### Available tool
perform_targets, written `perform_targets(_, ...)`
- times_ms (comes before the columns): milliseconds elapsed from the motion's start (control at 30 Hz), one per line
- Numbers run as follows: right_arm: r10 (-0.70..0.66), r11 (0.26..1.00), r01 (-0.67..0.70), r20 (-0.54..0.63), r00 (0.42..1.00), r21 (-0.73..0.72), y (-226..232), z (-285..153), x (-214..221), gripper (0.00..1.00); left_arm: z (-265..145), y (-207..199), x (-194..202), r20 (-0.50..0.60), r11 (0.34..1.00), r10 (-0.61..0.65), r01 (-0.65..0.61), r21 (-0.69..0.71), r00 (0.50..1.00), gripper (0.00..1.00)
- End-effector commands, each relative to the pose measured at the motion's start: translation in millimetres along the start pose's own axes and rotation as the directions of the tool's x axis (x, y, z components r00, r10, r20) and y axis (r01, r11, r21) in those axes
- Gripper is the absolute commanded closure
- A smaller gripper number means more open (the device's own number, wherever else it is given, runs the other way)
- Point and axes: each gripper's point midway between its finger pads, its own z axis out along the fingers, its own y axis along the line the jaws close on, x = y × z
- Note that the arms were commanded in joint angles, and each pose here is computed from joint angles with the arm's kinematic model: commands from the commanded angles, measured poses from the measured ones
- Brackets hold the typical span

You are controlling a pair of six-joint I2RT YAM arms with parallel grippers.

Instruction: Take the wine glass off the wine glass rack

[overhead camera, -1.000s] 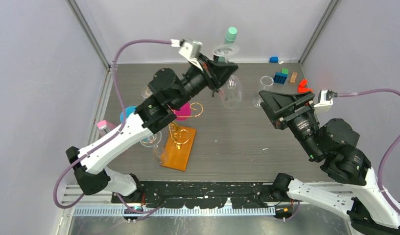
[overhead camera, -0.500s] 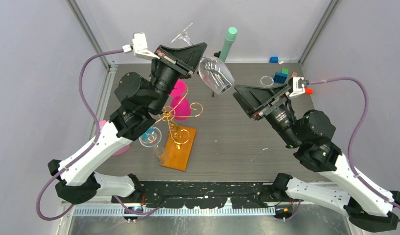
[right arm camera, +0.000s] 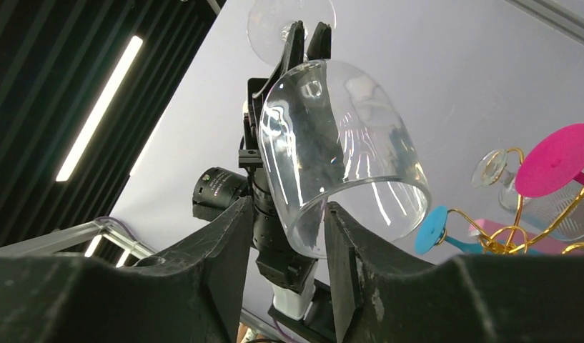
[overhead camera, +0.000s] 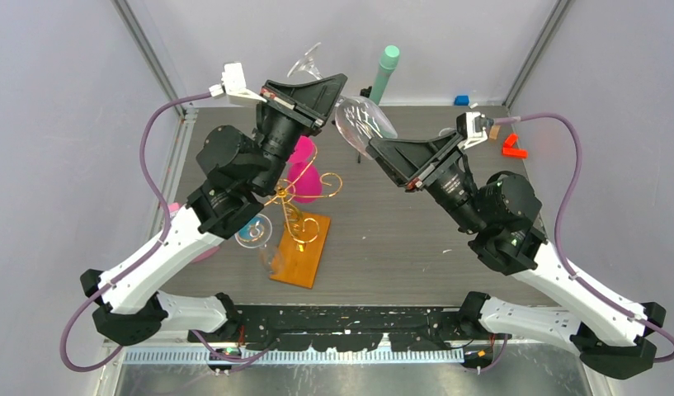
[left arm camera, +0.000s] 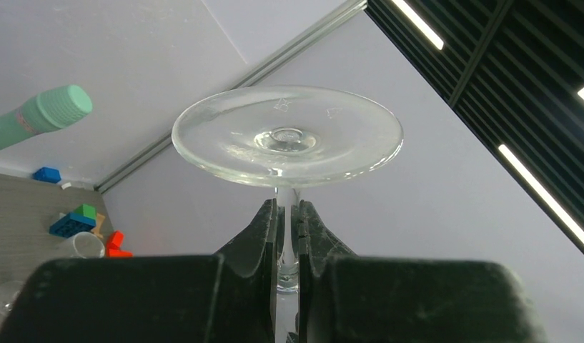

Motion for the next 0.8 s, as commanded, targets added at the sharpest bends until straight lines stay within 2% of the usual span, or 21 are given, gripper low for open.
perform_targets(0, -0.013, 0.988, 0.019, 0.042, 0.999, -0.152, 46, 1, -15, 0.56, -12, -34, -35, 0.081, 0.988, -0.124, 0.116, 0.098, 0.989, 1.0)
perform_targets(233, -0.07, 0.985, 0.081, 0.076, 0.995, -0.151, 43, 8, -18, 0.73, -13, -28, -32, 0.079, 0.985, -0.155, 0.148, 0.086, 0.985, 1.0)
perform_targets(367, -0.08, 0.988, 0.091, 0.09, 0.993, -0.124, 36, 11, -20, 0.95, -13, -23, -28, 0.079, 0.984, -0.16, 0.153, 0.086, 0.984, 0.98)
perform_targets(400, -0.084, 0.988, 0.095, 0.093, 0.992, -0.121, 36, 11, -20, 0.99, -13, -23, -28, 0.081, 0.985, -0.156, 0.149, 0.09, 0.984, 0.94)
perform_targets(500, -0.095, 0.989, 0.108, 0.119, 0.988, -0.103, 34, 10, -26, 1.0, -16, -27, -30, 0.093, 0.986, -0.11, 0.097, 0.136, 0.99, 0.68)
perform_targets(600, -0.127, 0.986, 0.141, 0.149, 0.981, -0.087, 32, 9, -32, 1.0, -19, -35, -29, 0.101, 0.98, -0.047, 0.026, 0.197, 0.994, 0.48)
perform_targets(767, -0.169, 0.981, 0.183, 0.195, 0.966, -0.058, 30, 9, -41, 1.0, -21, -31, -18, 0.071, 0.978, 0.011, -0.026, 0.206, 0.997, 0.32)
